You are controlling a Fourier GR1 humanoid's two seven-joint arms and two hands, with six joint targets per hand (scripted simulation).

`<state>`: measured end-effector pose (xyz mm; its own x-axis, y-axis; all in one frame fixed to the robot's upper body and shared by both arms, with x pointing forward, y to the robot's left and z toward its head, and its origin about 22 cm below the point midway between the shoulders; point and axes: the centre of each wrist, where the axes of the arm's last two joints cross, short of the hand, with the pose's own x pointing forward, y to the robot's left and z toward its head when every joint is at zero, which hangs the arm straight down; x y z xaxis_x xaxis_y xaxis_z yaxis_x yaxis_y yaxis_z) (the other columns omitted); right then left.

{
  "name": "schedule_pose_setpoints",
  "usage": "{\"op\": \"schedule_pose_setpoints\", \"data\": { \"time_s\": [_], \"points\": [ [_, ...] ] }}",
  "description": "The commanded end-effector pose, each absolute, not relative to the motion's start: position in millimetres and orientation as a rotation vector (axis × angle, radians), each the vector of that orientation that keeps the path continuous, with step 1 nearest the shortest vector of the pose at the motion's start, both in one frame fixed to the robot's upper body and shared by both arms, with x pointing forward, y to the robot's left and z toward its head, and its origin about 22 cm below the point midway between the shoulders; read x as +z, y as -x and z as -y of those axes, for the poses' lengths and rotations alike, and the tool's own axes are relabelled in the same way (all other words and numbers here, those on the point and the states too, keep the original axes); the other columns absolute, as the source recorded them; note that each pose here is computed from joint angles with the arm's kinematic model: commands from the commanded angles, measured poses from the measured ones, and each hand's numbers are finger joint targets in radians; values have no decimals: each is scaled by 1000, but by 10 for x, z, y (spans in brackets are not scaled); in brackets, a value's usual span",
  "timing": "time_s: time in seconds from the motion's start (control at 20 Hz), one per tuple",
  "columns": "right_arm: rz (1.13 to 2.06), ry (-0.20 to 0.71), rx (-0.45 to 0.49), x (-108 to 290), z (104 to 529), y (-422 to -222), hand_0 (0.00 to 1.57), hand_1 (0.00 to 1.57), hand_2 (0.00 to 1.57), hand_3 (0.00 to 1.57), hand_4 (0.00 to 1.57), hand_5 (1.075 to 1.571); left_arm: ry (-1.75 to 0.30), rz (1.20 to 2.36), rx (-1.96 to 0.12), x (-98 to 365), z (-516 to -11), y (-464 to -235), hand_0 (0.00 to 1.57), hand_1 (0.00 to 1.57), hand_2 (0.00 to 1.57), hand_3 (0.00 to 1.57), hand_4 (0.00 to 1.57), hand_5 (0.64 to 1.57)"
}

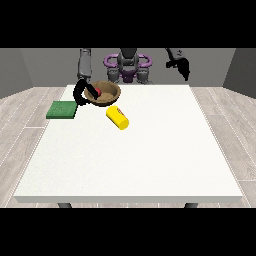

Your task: Pick the cup and pour the ball into the bowl, then pick the bowl and place it on the pad

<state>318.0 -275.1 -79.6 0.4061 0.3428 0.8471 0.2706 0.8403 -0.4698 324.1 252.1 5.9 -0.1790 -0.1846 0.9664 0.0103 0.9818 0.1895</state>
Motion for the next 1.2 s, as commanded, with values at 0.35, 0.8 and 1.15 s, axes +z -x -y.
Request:
{"op": "schedule_pose_setpoints", "data": {
  "time_s": [0.35,0.8,1.15],
  "points": [
    [1047,501,73,-43,3146,-3500,1571,1571,1571,771,794,1570,-239,1606,-80,-248,-3015,-3011,0,0,0,0,999,1410],
    [1132,608,1,305,3837,-3466,1571,1571,1571,466,834,1570,-161,1752,-88,145,-3139,-3180,0,0,0,0,1217,1481],
    [1274,668,-137,505,4659,-3139,1571,1571,1571,0,864,1570,-204,1970,-15,924,-4293,-3051,0,0,0,0,1296,1571]
  ]
}}
